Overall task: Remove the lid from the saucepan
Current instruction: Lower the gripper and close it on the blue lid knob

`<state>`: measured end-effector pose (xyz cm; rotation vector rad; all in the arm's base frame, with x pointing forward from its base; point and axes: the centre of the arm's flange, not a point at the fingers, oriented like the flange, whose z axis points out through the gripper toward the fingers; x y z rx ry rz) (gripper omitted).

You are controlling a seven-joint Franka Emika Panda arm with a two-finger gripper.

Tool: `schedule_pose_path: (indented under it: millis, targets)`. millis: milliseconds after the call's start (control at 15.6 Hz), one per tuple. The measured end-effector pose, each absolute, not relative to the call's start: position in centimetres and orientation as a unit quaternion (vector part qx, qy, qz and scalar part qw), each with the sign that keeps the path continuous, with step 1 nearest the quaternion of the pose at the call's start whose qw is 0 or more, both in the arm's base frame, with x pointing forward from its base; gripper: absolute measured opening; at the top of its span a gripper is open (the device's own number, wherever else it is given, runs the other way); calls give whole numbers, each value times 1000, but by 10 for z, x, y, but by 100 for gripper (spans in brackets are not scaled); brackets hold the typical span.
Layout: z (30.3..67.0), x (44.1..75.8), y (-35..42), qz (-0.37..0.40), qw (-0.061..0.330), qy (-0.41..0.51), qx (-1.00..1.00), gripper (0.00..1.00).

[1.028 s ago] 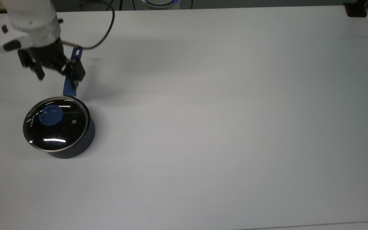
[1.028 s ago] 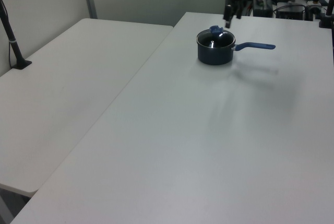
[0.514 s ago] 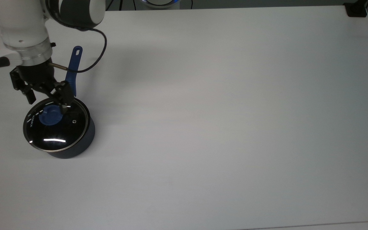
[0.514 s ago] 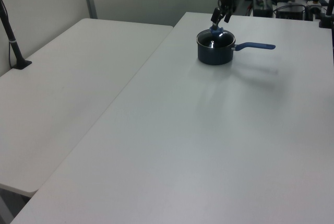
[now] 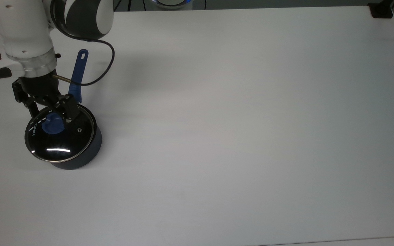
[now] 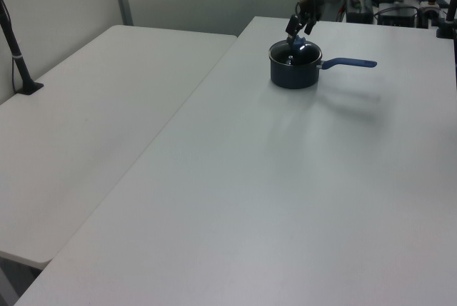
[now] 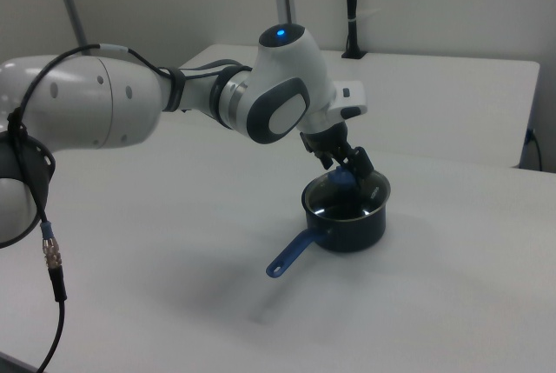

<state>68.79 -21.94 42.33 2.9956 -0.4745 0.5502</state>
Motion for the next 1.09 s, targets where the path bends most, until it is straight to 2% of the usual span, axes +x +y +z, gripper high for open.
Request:
schedule_pose_path:
  millis: [128, 257, 385, 514, 707, 835, 899, 964, 1092]
  targets:
    - [421, 690, -219, 184, 30, -155, 970, 97]
    - [420, 690, -219, 183, 30, -155, 970, 82]
    - [420, 690, -219, 183, 31, -154, 970, 78]
    - [420, 690, -219, 183, 31, -153, 971, 78]
    - [417, 690, -218, 179, 39, -146, 972, 83]
    - [416, 690, -218, 178, 40, -145, 973, 97]
    - [415, 690, -217, 178, 40, -145, 973, 97]
    - [416, 690, -217, 178, 40, -145, 973, 90]
    - [415, 690, -216, 178, 40, -144, 973, 70]
